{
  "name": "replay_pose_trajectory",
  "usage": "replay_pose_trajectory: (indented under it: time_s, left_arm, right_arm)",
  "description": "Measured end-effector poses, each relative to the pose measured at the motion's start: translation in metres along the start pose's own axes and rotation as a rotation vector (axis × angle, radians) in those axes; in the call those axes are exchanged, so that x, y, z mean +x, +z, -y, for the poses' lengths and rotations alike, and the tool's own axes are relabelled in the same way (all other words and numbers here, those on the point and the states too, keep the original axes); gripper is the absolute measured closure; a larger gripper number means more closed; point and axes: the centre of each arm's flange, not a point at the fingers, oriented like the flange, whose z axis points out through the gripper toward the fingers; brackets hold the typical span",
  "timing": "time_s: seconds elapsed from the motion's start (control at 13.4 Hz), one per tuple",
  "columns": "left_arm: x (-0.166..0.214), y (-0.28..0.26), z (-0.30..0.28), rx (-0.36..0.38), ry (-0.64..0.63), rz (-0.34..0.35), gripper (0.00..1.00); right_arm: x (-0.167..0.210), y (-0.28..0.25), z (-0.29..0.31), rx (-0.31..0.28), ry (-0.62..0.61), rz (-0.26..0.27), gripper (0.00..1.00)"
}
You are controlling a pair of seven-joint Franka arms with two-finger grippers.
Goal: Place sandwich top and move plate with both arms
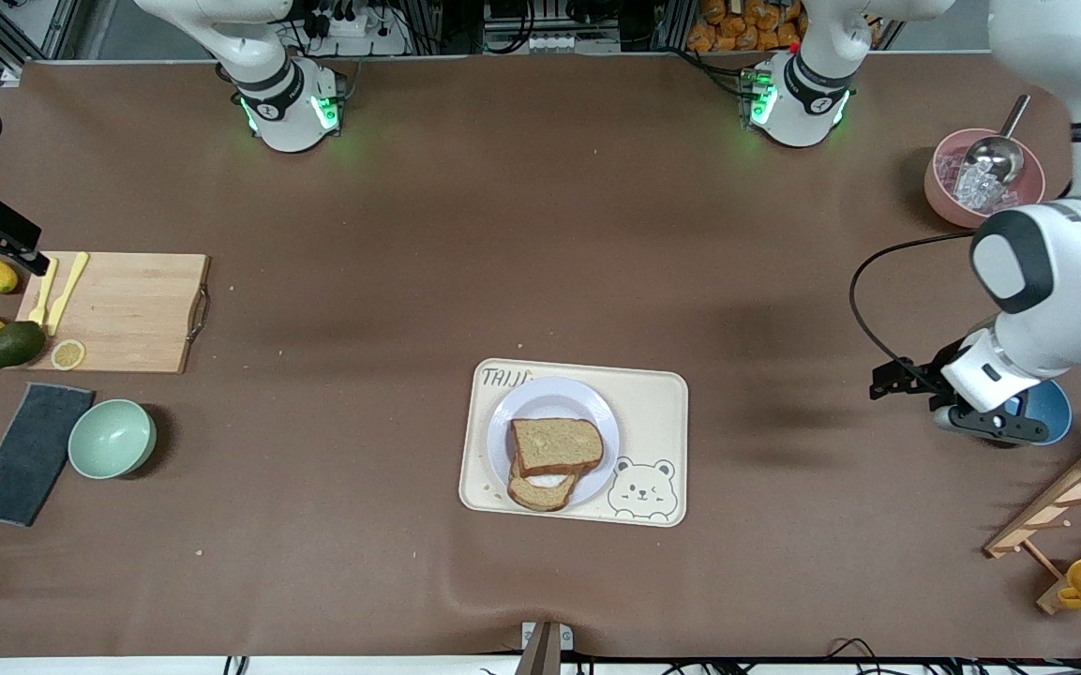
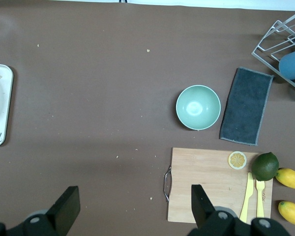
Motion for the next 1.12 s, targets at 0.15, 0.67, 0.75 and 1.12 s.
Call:
replay_pose_trajectory:
  time_s: [0.15, 0.67, 0.75, 1.12]
  left_arm:
    - [-0.004, -0.039, 0.008, 0.017, 0.005, 0.033, 0.00]
    - [-0.039, -0.192, -0.016, 0.092, -0.195, 0.125, 0.00]
    - [-0.043, -0.205, -0.023, 0.089, -0.201, 0.123, 0.00]
    - [-0.065, -0.263, -0.083, 0.066, -0.122, 0.050, 0.00]
  right_arm:
    - [0.000, 0.000, 0.000, 0.000, 0.000, 0.004, 0.00]
    - [-0.002, 0.001, 0.000, 0.002, 0.001, 0.015, 0.00]
    - [-0.002, 0.001, 0.000, 0.002, 0.001, 0.015, 0.00]
    - [-0.002, 0.002, -0.001, 0.002, 0.003, 0.017, 0.00]
